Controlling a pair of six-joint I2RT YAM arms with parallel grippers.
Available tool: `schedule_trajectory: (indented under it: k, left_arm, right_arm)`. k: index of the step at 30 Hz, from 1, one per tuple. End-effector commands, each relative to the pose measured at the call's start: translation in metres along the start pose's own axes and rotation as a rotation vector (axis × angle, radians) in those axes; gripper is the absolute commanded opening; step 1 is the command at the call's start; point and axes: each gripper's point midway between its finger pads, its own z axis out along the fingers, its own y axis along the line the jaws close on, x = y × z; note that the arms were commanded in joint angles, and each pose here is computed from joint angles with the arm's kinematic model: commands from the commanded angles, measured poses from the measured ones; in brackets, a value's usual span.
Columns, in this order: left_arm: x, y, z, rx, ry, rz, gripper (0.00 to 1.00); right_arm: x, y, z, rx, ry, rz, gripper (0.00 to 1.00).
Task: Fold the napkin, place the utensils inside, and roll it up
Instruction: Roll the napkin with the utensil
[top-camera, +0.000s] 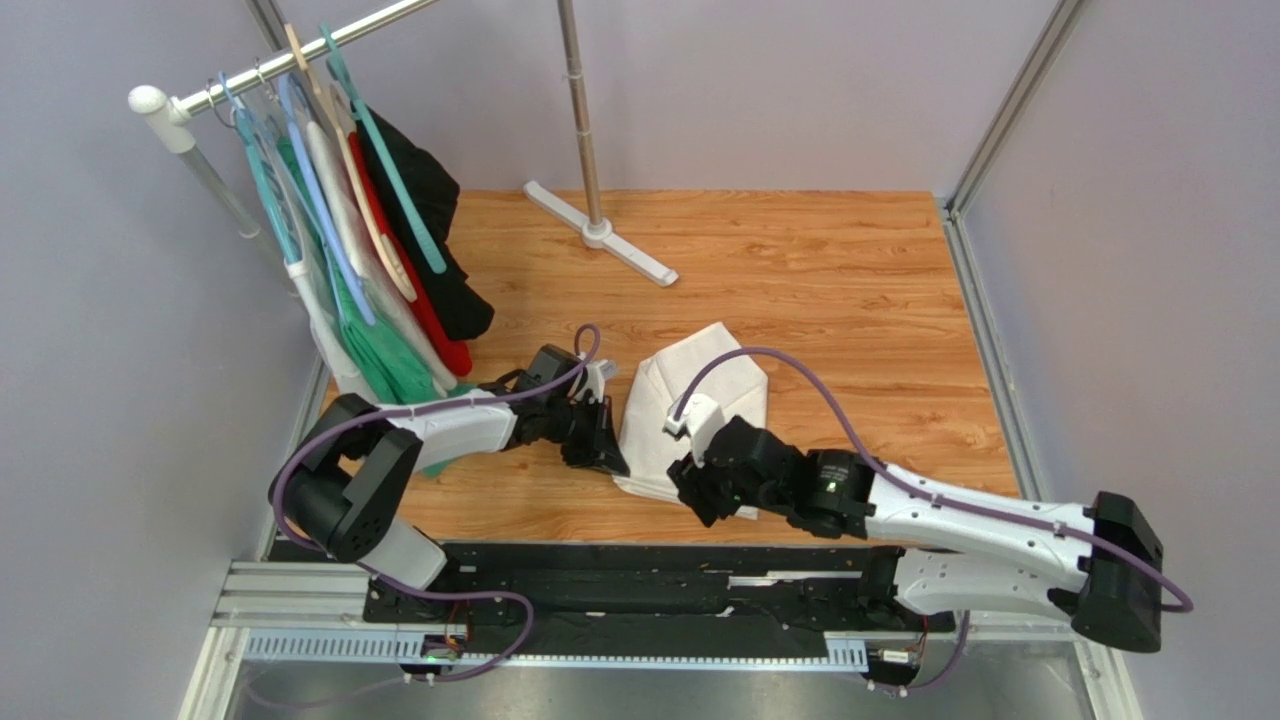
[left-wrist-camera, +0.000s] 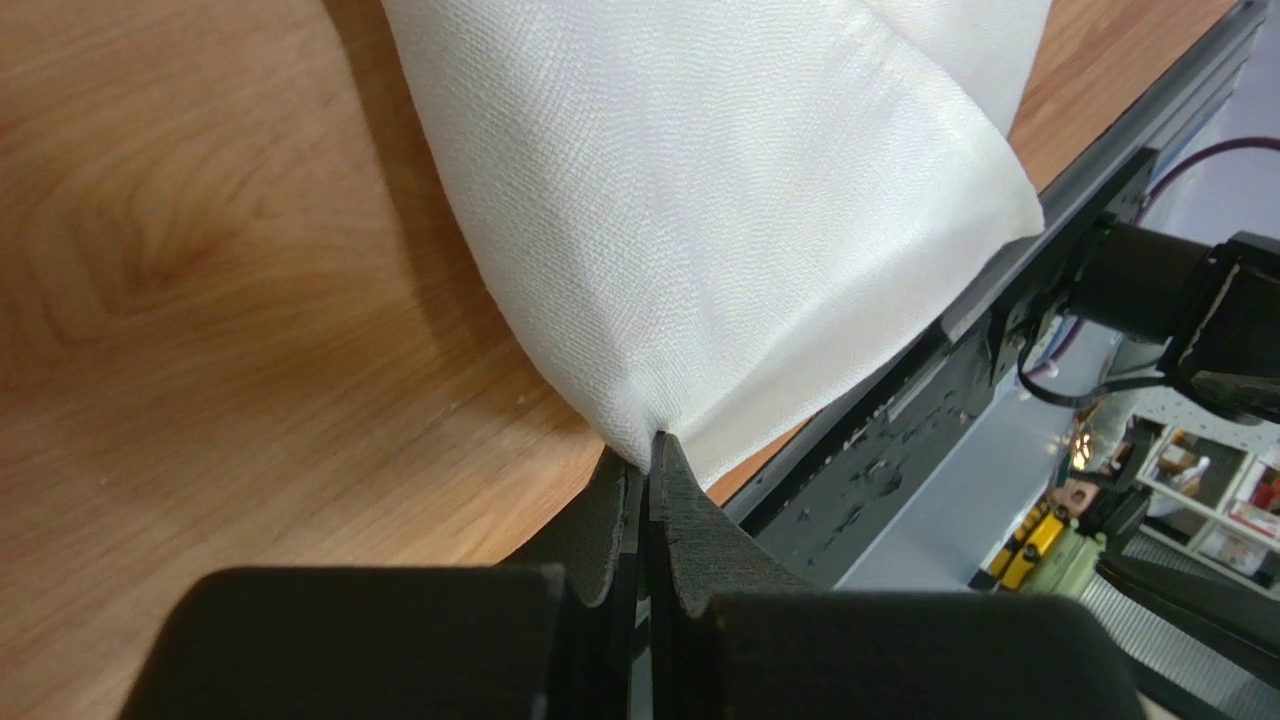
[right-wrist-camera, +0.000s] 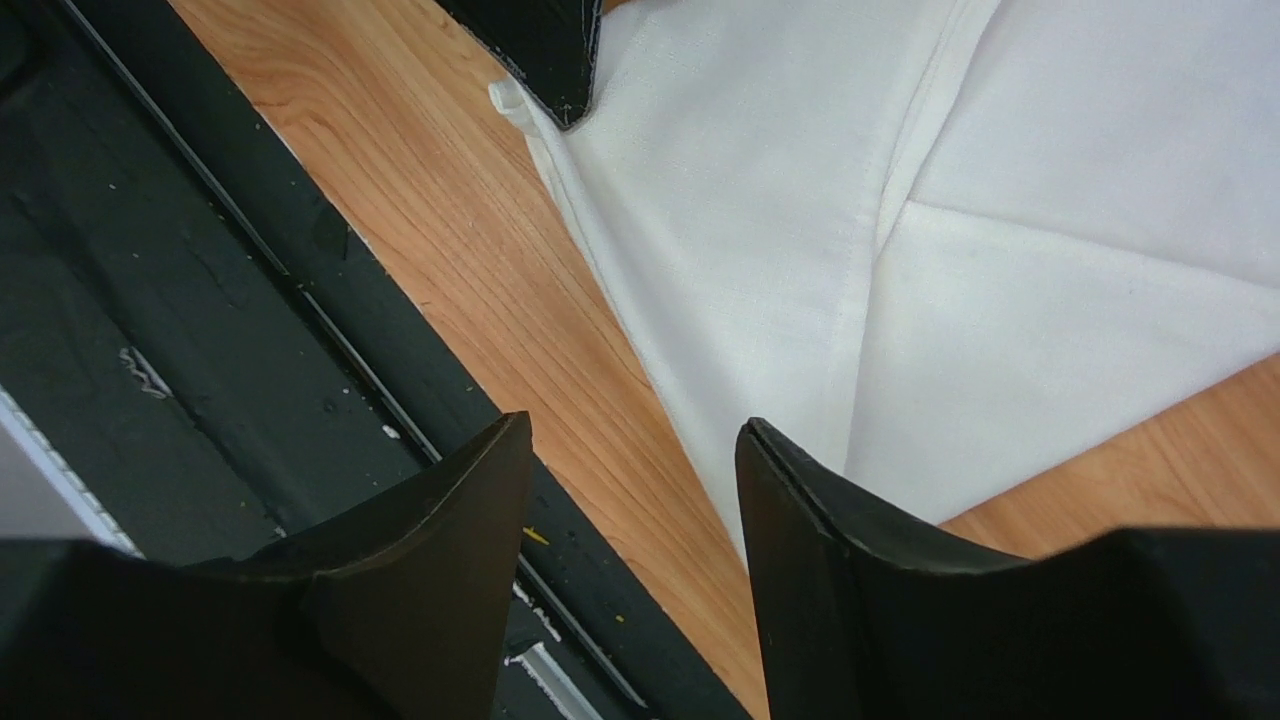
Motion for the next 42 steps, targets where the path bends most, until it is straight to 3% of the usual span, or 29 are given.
schedule_trajectory:
  k: [1,11,33,36,42]
  left_arm:
    - [0.012,0.0,-0.015,0.008,0.064,0.005,0.0]
    - [0.016,0.009,-0.021,0.055,0.086,-0.057,0.0]
    - [0.018,0.011,-0.017,0.063,0.116,-0.076,0.0]
    - [0.018,0.011,-0.017,0.064,0.115,-0.078,0.0]
    - [0.016,0.01,-0.017,0.072,0.11,-0.077,0.0]
  right_arm:
    - [-0.021,0.017,0.014,0.017,-0.085,-0.168,0.56]
    - [0.007,0.055,0.055,0.048,-0.033,-0.33,0.56]
    - [0.053,0.021,0.095,0.274,0.127,-0.416,0.5]
    - [0.059,0.019,0.1,0.291,0.144,-0.417,0.44]
    - [0.068,0.018,0.104,0.291,0.174,-0.426,0.17]
